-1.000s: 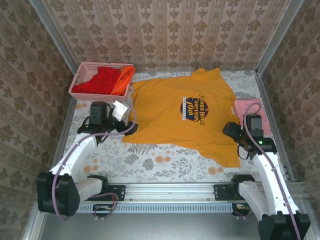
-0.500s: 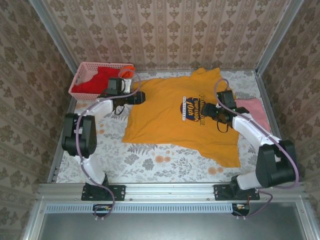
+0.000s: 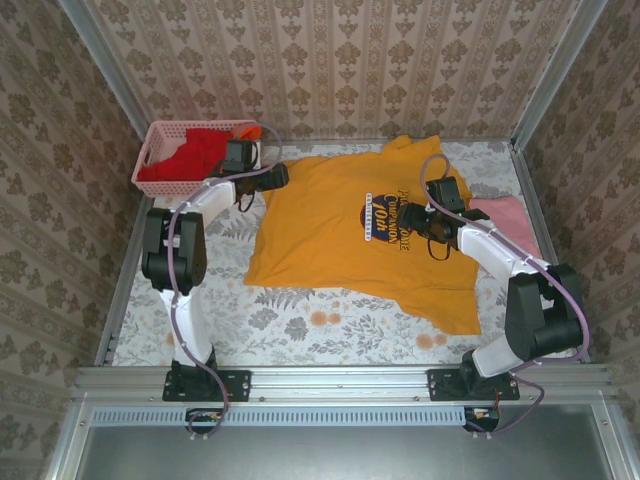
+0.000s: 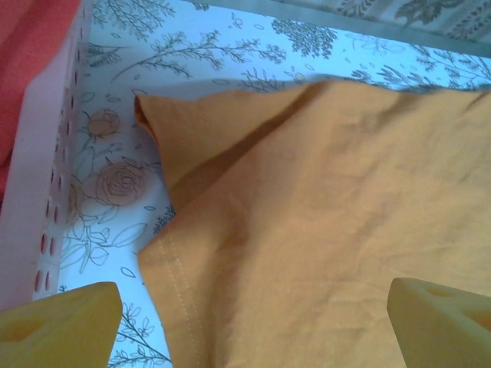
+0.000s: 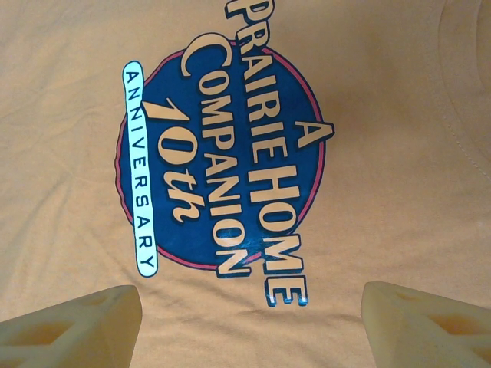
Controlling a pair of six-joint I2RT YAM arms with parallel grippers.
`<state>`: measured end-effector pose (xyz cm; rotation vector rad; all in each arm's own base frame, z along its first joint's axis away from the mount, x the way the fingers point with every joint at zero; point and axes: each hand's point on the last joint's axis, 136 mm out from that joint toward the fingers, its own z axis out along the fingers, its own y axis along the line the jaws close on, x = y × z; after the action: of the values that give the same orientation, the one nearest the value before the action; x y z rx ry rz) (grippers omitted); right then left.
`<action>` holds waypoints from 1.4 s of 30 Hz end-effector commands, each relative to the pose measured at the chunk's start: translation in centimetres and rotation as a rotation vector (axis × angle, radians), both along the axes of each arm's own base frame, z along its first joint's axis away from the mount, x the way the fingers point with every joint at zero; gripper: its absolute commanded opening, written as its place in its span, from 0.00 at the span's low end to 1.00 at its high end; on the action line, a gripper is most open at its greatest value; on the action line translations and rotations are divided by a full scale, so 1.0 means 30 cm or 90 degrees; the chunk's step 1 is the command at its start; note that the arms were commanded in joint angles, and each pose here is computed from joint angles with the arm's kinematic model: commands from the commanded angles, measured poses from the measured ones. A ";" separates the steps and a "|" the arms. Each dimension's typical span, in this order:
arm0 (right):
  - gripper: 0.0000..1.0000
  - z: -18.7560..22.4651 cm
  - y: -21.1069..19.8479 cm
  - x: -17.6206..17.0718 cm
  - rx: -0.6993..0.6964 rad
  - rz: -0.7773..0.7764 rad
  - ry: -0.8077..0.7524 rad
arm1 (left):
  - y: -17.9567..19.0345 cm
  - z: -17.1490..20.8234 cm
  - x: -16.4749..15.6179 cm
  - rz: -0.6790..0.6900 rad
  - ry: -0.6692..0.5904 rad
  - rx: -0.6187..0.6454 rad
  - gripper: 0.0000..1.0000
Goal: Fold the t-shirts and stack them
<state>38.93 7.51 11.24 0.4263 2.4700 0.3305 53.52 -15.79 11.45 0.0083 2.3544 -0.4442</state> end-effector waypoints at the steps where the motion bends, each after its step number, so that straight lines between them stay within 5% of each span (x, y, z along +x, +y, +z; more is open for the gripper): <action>1: 0.76 -0.006 -0.026 0.023 -0.009 -0.024 0.001 | 0.010 0.028 0.025 0.018 -0.007 0.005 0.91; 8: 0.72 -0.061 -0.071 0.107 0.016 -0.060 0.029 | -0.157 0.086 0.008 -0.061 -0.037 0.005 0.91; 14: 0.63 -0.139 -0.080 0.170 0.021 -0.070 0.068 | -0.257 -0.044 -0.005 -0.110 0.048 -0.027 0.90; 29: 0.62 -0.279 -0.043 0.052 0.074 -0.084 0.149 | -0.085 -0.338 -0.096 -0.023 0.225 -0.013 0.90; 42: 0.63 -0.225 -0.029 -0.071 0.077 -0.081 0.134 | -0.032 -0.221 -0.074 -0.011 0.179 -0.002 0.92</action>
<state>37.37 6.80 3.12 0.6858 2.6444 0.3920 52.42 -17.78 4.30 -0.0035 2.5940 -0.5250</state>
